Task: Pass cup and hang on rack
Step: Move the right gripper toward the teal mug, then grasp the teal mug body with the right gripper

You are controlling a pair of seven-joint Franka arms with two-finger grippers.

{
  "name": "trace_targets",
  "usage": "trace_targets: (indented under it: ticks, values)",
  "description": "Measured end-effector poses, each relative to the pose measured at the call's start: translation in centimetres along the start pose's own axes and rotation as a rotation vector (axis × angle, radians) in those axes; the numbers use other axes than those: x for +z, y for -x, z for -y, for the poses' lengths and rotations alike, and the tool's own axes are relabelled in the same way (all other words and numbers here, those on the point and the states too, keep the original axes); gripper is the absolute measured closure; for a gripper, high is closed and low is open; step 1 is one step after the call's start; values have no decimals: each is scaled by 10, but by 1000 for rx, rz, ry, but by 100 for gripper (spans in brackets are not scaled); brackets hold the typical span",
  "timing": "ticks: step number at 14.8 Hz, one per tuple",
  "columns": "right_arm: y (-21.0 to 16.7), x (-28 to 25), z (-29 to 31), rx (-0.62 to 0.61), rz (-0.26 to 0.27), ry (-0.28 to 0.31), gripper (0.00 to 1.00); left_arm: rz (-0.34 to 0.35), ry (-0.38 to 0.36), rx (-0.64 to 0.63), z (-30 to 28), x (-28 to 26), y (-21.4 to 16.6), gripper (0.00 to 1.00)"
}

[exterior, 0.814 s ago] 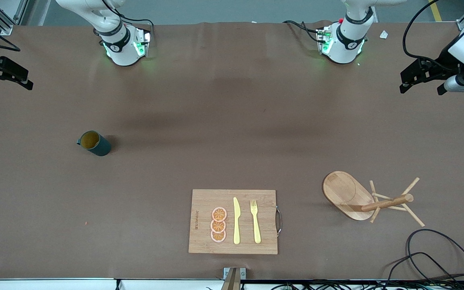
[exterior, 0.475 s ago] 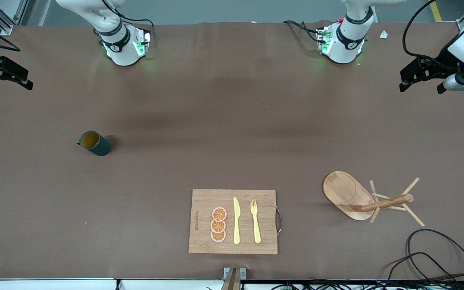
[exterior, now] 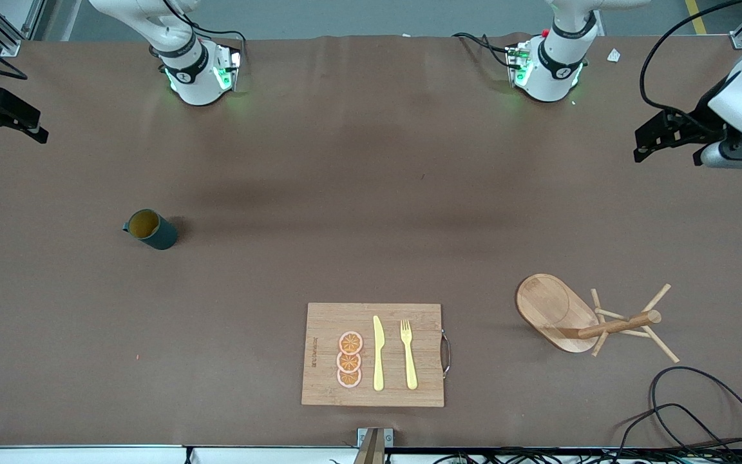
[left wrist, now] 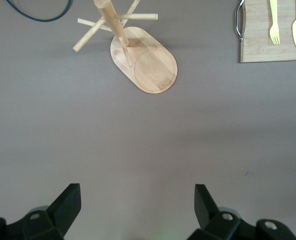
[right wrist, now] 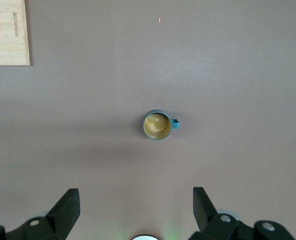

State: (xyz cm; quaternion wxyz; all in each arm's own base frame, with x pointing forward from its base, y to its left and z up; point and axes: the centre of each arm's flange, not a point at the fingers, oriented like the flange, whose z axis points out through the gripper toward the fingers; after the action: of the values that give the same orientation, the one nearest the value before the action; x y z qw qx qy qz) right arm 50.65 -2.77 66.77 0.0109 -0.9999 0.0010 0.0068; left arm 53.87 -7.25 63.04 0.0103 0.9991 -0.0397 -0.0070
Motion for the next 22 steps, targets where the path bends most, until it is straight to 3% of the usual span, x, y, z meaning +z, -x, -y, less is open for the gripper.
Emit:
trace_targets:
  ticks: [4, 6, 7, 10, 11, 16, 22]
  values:
    - [-1, 1, -16, 32, 1, -1, 0, 27, 1, 10, -5, 16, -11, 0]
    - [-10, 19, -22, 43, 38, -1, 0, 26, 1, 16, -8, 15, -11, 0]
    - [-19, 33, -25, 49, 57, -1, 0, 25, 1, 21, -12, 14, -11, 0]
    - [-59, 79, -38, 68, 42, 5, 0, 23, 1, 31, -17, 14, -11, 0]
    - [-71, 100, -42, 67, 64, 6, 0, 23, 1, 30, -16, 14, -11, 0]
    - [-107, 195, -58, -157, 145, -8, 0, 27, 1, 27, -14, 16, -13, 0]
    - [-88, 309, -65, -462, 156, -35, 0, 36, 2, 26, -14, 22, -17, 0]
